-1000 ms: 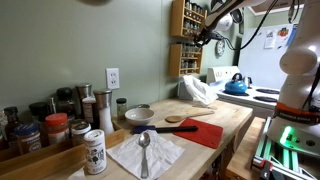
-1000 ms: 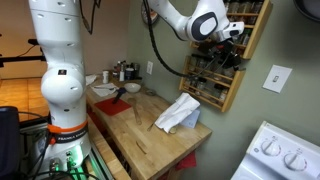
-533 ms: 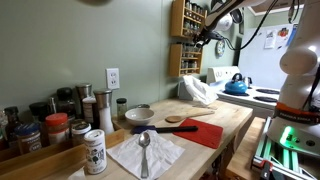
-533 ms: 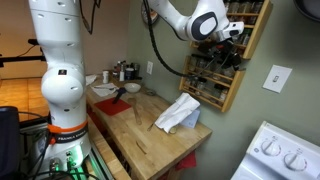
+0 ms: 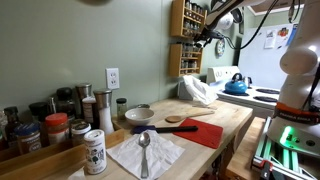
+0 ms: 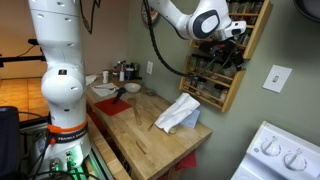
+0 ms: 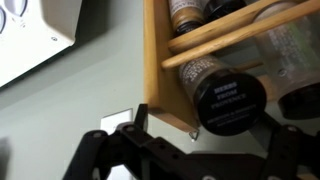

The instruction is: Pick up one glass jar from the right side of the counter and put it on the bottom shelf

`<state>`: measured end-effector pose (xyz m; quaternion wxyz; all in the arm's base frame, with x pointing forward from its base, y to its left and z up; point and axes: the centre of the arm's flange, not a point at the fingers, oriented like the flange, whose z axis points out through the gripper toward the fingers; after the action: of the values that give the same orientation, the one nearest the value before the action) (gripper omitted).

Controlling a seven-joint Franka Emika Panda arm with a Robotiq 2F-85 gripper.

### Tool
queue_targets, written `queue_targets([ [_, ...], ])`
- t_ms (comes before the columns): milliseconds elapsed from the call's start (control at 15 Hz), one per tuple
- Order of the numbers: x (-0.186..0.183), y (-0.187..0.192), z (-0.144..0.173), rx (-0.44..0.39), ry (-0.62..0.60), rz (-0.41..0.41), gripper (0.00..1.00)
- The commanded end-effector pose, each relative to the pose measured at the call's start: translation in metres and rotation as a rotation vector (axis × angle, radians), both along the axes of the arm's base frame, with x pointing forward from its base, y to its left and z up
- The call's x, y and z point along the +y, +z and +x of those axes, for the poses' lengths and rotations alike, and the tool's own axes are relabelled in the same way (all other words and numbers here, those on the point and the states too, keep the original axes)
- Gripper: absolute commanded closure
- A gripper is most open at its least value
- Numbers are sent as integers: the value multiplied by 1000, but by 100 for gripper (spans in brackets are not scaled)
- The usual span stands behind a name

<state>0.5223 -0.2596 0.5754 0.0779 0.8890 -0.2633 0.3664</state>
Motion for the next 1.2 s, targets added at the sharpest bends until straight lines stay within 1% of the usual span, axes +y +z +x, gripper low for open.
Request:
queue_targets([
  [0, -13, 10, -7, 16, -35, 1, 0],
  [200, -12, 16, -9, 12, -40, 37, 0],
  [467, -2, 17, -10, 30, -30, 117, 0],
  [733, -2, 21, -16, 70, -82, 188, 0],
  [1000, 1, 20, -17, 38, -120, 285, 0],
  [1133, 5, 18, -14, 14, -136, 315, 0],
])
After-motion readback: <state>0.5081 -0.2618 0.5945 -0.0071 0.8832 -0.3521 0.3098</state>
